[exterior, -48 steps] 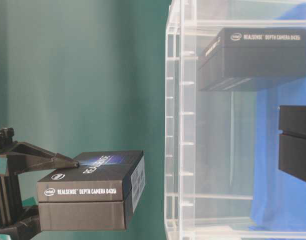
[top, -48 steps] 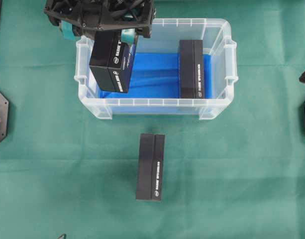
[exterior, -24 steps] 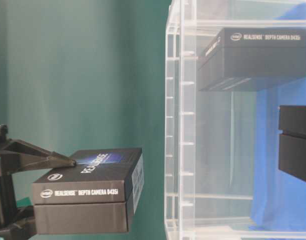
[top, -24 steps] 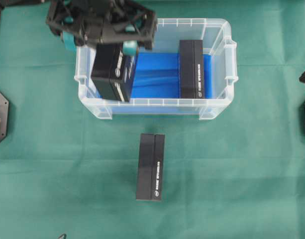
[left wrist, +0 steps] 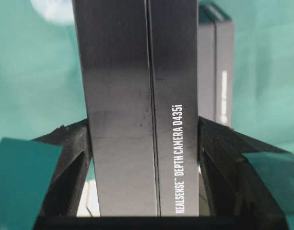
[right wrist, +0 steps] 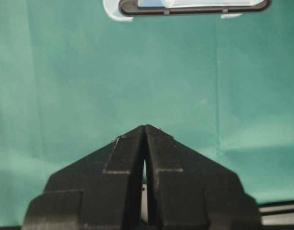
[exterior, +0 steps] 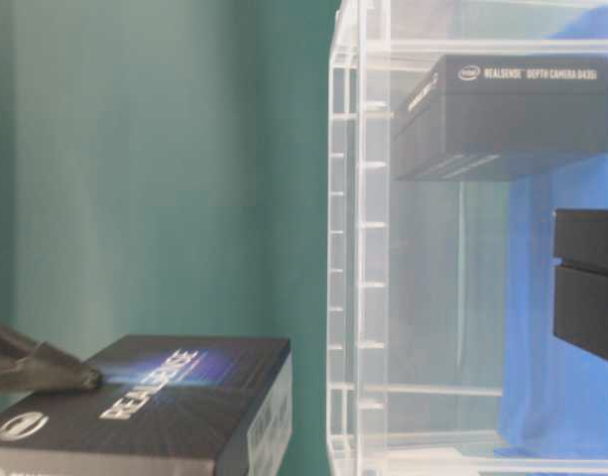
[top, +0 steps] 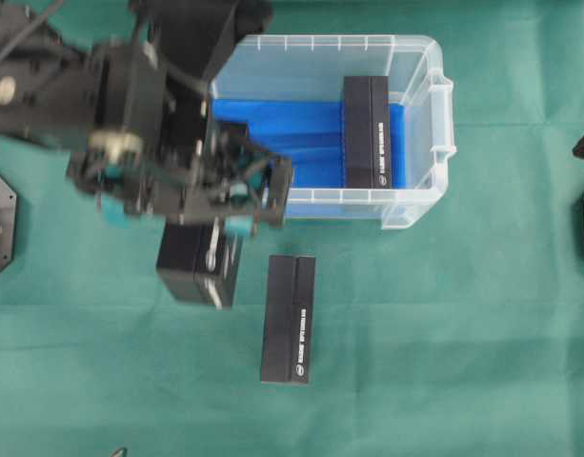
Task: Take the box out of the case with the left arm.
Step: 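Carry the box over the case front wall toward the table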
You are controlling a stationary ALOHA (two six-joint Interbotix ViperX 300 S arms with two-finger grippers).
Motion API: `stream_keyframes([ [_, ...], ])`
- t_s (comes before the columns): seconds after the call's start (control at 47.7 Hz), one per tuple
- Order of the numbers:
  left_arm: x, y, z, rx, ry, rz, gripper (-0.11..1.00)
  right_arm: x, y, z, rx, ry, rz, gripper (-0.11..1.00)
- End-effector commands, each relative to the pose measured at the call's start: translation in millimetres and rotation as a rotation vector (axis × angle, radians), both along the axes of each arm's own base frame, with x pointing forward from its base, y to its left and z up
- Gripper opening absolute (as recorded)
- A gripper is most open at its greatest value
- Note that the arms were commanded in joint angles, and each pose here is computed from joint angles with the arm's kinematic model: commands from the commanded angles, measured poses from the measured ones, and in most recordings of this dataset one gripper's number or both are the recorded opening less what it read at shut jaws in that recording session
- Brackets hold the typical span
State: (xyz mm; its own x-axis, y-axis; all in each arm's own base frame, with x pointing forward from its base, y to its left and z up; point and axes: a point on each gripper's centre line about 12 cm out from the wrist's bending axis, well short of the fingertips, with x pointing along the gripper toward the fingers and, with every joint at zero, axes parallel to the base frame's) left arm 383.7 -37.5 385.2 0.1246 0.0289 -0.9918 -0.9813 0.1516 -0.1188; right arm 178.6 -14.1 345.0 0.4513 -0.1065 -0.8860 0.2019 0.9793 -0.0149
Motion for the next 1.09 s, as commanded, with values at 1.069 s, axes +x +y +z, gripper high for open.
stream_keyframes([
  [1.069,-25.5,-67.6,-83.1,-0.016,0.002,0.076,0.61,3.3,0.0,8.5,0.002,-0.026,0.0,0.0],
])
